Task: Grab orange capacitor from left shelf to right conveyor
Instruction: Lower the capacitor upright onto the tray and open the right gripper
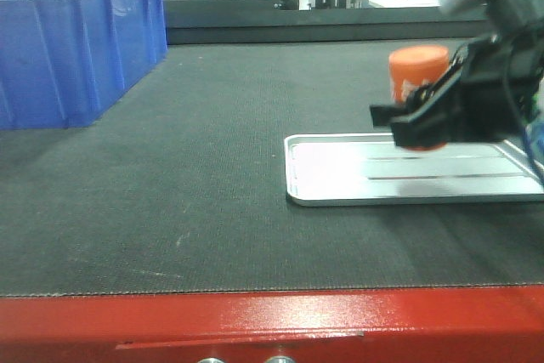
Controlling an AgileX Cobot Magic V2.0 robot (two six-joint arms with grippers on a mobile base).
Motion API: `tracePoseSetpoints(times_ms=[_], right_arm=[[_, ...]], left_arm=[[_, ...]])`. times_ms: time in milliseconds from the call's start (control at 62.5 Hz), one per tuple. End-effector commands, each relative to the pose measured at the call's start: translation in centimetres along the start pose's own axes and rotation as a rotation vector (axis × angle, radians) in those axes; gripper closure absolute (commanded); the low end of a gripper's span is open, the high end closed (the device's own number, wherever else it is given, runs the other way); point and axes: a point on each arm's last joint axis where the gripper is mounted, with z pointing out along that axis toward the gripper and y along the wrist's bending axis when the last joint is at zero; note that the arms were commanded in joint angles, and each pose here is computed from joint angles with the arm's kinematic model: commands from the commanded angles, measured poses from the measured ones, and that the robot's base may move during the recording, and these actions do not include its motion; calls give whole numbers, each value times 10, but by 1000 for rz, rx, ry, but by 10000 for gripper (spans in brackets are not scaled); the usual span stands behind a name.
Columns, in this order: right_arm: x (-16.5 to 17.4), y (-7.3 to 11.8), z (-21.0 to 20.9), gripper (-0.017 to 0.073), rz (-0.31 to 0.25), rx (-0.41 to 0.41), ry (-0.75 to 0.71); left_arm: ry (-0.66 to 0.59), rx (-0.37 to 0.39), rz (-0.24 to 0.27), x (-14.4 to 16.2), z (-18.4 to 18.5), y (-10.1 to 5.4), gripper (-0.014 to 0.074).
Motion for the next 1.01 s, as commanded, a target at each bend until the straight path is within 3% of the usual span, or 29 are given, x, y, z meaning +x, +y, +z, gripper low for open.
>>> tracePoseSetpoints(times_ms=[0,416,496,688,992], right_arm=[[-16,-2,3,468,-6,2,-150],[4,-1,14,452,11,-7,-126],[4,-1,14,372,11,-7,-125],[5,-1,14,-97,65,-10,-121],[-12,-2,0,-77,61,-2,-137]], left_arm=[[-104,1,-5,-10,-1,0,720],[-104,1,-5,-10,-1,0,720],[-104,1,-5,-10,-1,0,720],[-104,1,-5,-10,-1,0,720],[-104,1,-5,-10,-1,0,720]])
